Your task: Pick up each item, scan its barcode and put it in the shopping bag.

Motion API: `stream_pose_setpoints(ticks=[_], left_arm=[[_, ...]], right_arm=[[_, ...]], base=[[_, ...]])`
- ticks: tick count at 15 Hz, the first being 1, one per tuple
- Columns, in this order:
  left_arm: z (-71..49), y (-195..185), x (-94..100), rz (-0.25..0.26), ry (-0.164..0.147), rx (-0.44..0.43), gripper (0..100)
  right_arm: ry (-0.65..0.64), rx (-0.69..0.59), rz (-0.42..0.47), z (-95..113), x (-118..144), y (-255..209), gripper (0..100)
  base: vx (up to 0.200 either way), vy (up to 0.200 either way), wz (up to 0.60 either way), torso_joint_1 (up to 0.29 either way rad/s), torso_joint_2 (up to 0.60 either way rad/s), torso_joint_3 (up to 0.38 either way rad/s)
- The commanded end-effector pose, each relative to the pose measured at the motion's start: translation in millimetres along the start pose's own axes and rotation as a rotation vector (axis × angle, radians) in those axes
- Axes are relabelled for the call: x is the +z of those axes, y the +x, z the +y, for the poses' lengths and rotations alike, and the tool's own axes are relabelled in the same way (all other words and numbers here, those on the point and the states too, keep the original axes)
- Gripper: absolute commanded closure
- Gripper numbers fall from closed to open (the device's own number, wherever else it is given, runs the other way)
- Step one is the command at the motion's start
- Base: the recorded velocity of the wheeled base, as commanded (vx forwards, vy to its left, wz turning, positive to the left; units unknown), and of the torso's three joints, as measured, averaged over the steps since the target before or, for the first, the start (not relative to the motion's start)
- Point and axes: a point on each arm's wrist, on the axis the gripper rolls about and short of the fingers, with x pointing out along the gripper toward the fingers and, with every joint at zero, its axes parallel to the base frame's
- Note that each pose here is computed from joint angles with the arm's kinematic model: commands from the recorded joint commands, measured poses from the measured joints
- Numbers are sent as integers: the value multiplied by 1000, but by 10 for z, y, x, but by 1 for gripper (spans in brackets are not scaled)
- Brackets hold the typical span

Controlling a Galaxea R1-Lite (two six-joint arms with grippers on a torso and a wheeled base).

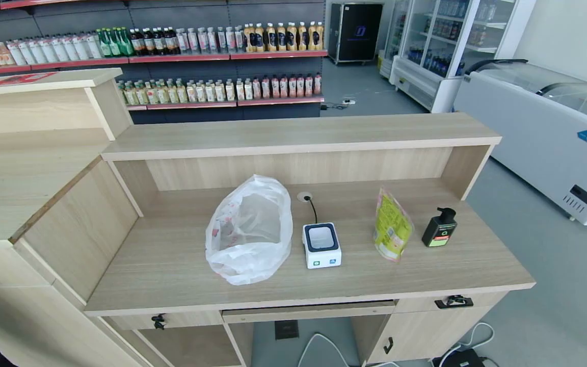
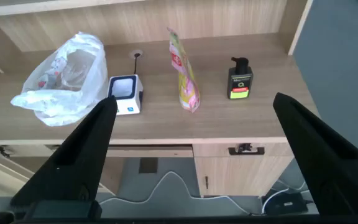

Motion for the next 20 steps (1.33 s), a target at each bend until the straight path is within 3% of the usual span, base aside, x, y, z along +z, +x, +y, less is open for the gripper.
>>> stream_pose_setpoints(ticks=[1,8,11,14,17,20], left_arm=[[0,0,-1,0,-1,1,0],[0,0,-1,0,-1,1,0],[0,0,-1,0,-1,1,0],[0,0,-1,0,-1,1,0],[0,0,-1,0,-1,1,0],[0,0,-1,0,-1,-1,0]], right_arm=[[7,53,121,60,240,1052,0],[-40,14,209,-37,383,2349,0],[10,19,291,-55,420,2575,0],[-56,25,374,-135,92,2633,0],[-169,64,383,-153,-318,2397,0],[-155,15,446,-322,-587,2337,0]], base=[[0,0,0,0,0,0],[0,0,0,0,0,0],[0,0,0,0,0,0],[0,0,0,0,0,0],[0,0,0,0,0,0],[0,0,0,0,0,0]])
